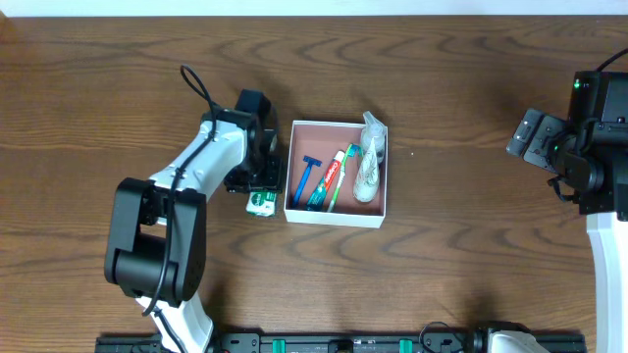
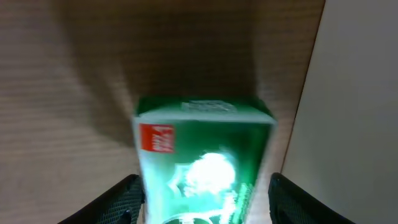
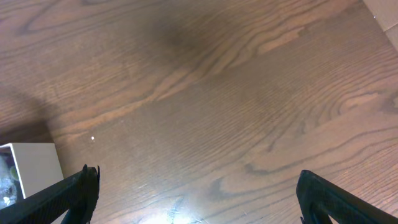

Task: Pack container
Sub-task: 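Move the left gripper to the green Dettol soap box and grasp it, then lower the soap box into the container and release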

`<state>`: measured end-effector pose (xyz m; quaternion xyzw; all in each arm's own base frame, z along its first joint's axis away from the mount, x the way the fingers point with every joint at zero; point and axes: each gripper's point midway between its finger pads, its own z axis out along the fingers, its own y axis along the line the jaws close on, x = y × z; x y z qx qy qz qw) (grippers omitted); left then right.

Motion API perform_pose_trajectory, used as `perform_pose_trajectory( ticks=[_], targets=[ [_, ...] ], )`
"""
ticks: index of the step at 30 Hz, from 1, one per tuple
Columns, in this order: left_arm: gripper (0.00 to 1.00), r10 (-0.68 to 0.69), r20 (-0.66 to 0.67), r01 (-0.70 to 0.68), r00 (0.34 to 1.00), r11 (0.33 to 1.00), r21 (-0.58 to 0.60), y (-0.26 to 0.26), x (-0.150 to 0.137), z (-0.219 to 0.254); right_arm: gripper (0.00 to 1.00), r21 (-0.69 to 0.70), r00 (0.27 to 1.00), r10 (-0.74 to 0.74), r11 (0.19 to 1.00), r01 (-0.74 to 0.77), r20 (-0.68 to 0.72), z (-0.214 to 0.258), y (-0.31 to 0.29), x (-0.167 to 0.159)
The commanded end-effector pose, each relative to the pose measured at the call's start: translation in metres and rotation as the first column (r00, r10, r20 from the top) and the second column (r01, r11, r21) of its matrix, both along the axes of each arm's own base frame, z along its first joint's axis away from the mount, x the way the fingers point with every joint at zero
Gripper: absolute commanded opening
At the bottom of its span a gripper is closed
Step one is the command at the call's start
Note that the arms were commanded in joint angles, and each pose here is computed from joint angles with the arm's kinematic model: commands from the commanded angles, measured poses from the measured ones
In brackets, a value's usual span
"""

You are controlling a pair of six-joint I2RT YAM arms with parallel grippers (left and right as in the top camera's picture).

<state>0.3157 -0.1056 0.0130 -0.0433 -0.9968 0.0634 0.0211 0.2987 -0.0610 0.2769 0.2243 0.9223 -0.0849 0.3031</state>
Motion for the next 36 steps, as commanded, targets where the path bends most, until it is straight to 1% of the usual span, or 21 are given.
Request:
perform_pose_trajectory(
  ticks=[1, 6, 10, 13, 15, 17, 22, 25, 30, 33, 36],
  targets=[
    [0.66, -0.015, -0.034, 0.015, 0.999, 1.0, 0.001, 0.003, -0.014, -0.014, 0.99, -0.01, 1.0, -0.005, 1.0, 0.005, -0.004, 0.0, -0.003, -0.001],
    [0.65, -0.015, -0.041, 0.016, 0.999, 1.0, 0.007, 0.005, -0.021, -0.023, 0.99, -0.01, 1.0, -0.005, 1.0, 0.005, -0.005, 0.0, -0.003, -0.001],
    [0.54, -0.016, -0.03, 0.016, 0.999, 1.0, 0.004, 0.004, -0.018, -0.021, 0.99, -0.01, 1.0, -0.005, 1.0, 0.005, -0.004, 0.0, -0.003, -0.001],
    [0.53, -0.016, -0.005, 0.016, 1.0, 1.0, -0.002, 0.002, -0.01, -0.011, 0.99, -0.01, 1.0, -0.005, 1.0, 0.005, -0.004, 0.0, -0.003, -0.001],
    [0.52, -0.015, 0.015, 0.015, 1.0, 1.0, -0.007, 0.001, -0.003, 0.003, 0.99, -0.01, 1.0, -0.005, 1.0, 0.005, -0.004, 0.0, -0.003, -0.001],
    [0.49, -0.015, 0.043, 0.015, 0.999, 1.0, -0.014, -0.001, 0.005, 0.022, 0.99, -0.01, 1.0, -0.005, 1.0, 0.005, -0.004, 0.0, -0.003, -0.001],
    [0.47, -0.013, 0.148, 0.019, 0.989, 0.999, -0.039, -0.005, 0.02, 0.081, 0.99, -0.01, 1.0, -0.005, 1.0, 0.005, -0.004, 0.0, -0.003, -0.001],
    [0.44, -0.012, 0.228, 0.026, 0.974, 0.998, -0.059, -0.008, 0.023, 0.114, 0.99, -0.01, 1.0, -0.005, 1.0, 0.005, -0.004, 0.0, -0.003, -0.001],
    [0.43, -0.046, 0.364, 0.087, 0.93, 0.991, -0.097, -0.029, 0.018, 0.158, 0.99, -0.01, 1.0, -0.005, 1.0, 0.005, -0.005, 0.0, -0.003, -0.001],
    [0.44, -0.082, 0.399, 0.14, 0.914, 0.983, -0.118, -0.056, 0.011, 0.167, 0.99, -0.011, 1.0, -0.005, 1.0, 0.005, -0.004, 0.0, -0.003, -0.001],
    [0.44, -0.15, 0.409, 0.218, 0.9, 0.968, -0.126, -0.091, 0.005, 0.16, 0.99, -0.01, 1.0, -0.005, 1.0, 0.005, -0.004, 0.0, -0.003, -0.001]
  ],
)
